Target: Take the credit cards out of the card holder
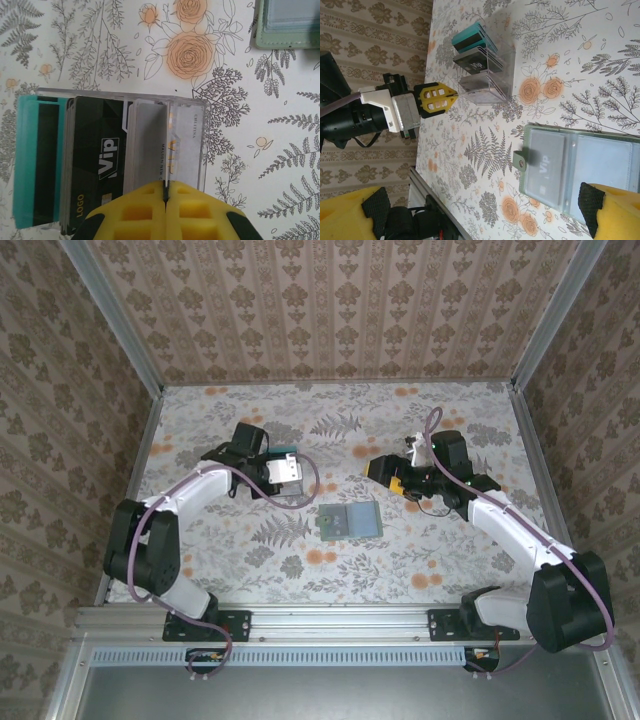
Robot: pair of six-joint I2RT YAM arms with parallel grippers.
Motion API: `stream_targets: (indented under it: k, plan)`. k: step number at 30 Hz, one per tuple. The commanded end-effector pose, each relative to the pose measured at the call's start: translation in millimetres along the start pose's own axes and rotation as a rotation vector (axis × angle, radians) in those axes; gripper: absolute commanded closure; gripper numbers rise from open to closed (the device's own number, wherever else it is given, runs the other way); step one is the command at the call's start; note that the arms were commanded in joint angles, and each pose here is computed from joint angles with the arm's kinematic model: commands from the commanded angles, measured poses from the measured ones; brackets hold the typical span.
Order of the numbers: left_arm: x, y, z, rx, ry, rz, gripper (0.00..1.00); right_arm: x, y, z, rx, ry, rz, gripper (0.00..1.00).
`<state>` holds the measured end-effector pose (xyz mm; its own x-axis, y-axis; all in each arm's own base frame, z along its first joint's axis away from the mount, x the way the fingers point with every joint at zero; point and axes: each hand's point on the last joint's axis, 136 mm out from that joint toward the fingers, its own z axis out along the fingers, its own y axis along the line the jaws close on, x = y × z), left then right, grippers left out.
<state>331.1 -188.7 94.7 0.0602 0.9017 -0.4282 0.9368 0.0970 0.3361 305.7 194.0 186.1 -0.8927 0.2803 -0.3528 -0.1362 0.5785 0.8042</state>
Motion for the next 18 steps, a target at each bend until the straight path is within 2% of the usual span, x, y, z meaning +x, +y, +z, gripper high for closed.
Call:
stream_targets:
  k: [1, 5, 6, 7, 10, 18]
  plan:
    - [-2, -2, -1, 0.033, -0.008, 0.024, 1.00, 1, -2, 0, 0.014, 0.000, -0.016, 0.00]
    - [1, 2, -1, 0.014, 0.003, 0.018, 1.00, 1, -3, 1, 0.015, 0.004, -0.014, 0.00]
    - [1, 4, -2, 0.006, 0.004, 0.017, 0.96, 1, -3, 1, 0.015, 0.003, -0.015, 0.00]
    - [1, 7, -1, -0.006, 0.008, 0.013, 0.78, 1, -3, 1, 0.015, 0.003, -0.015, 0.00]
    - [-2, 15, -4, -0.026, -0.006, -0.011, 0.60, 1, -3, 1, 0.014, 0.005, -0.013, 0.00]
    - [-6, 34, -13, -0.089, -0.030, -0.068, 0.57, 3, -5, 1, 0.017, 0.005, -0.010, 0.00]
